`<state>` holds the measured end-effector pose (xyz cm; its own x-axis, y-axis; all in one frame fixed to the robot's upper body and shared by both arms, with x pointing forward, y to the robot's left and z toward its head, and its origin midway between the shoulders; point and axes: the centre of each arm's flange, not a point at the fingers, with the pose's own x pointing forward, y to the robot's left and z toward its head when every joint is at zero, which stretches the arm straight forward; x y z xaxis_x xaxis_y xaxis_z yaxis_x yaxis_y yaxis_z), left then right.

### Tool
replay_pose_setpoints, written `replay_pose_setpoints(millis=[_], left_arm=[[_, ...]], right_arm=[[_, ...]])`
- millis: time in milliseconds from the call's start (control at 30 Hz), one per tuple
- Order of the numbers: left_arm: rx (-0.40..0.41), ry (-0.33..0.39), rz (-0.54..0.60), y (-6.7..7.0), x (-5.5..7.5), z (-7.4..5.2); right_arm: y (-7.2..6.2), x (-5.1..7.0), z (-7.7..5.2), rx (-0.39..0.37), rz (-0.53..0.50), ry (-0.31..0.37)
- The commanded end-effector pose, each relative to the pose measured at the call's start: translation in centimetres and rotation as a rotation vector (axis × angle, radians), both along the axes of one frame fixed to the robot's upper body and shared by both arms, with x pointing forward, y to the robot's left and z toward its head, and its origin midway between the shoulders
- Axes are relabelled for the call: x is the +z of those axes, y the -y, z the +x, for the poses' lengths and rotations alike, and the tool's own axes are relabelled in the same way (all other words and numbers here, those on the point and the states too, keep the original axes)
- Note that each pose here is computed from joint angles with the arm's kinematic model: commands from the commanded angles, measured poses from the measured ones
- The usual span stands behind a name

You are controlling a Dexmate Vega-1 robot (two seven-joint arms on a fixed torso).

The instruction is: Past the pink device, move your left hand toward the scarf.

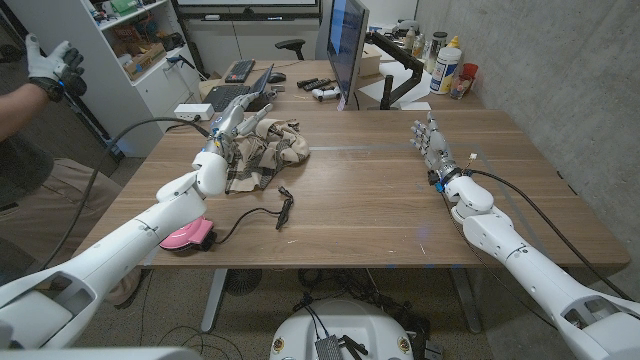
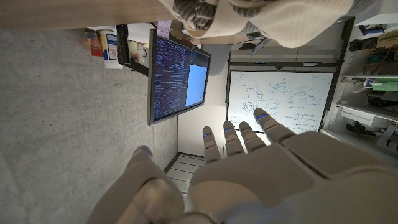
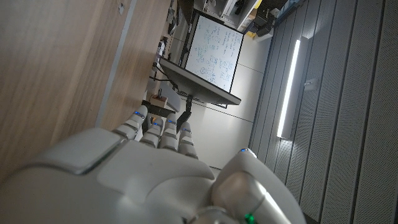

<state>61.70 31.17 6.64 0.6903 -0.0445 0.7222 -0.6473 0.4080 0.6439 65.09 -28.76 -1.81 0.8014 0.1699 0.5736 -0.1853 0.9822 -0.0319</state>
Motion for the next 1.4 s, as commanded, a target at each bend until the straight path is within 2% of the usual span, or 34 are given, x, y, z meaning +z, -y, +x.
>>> replay_pose_setpoints(millis=[33,600,900,1400], left_arm=[[0.123,0.035,0.059,0.1,0.7,0.1],[0.287,0.094,0.143,-0.8,1.4,-0.3],[0.311,0.071,0.134,-1.5,1.7,0.0],[0.305,0.036,0.093,-2.6,2.1,1.6]], right_arm=[[0.3,0.1,0.1,-0.001,-0.002,-0.005],[0.4,0.1,0.2,0.004,-0.004,-0.005],[0.4,0.1,0.1,0.005,-0.005,-0.002],[0.4,-0.4,0.0,0.006,-0.006,-0.009]])
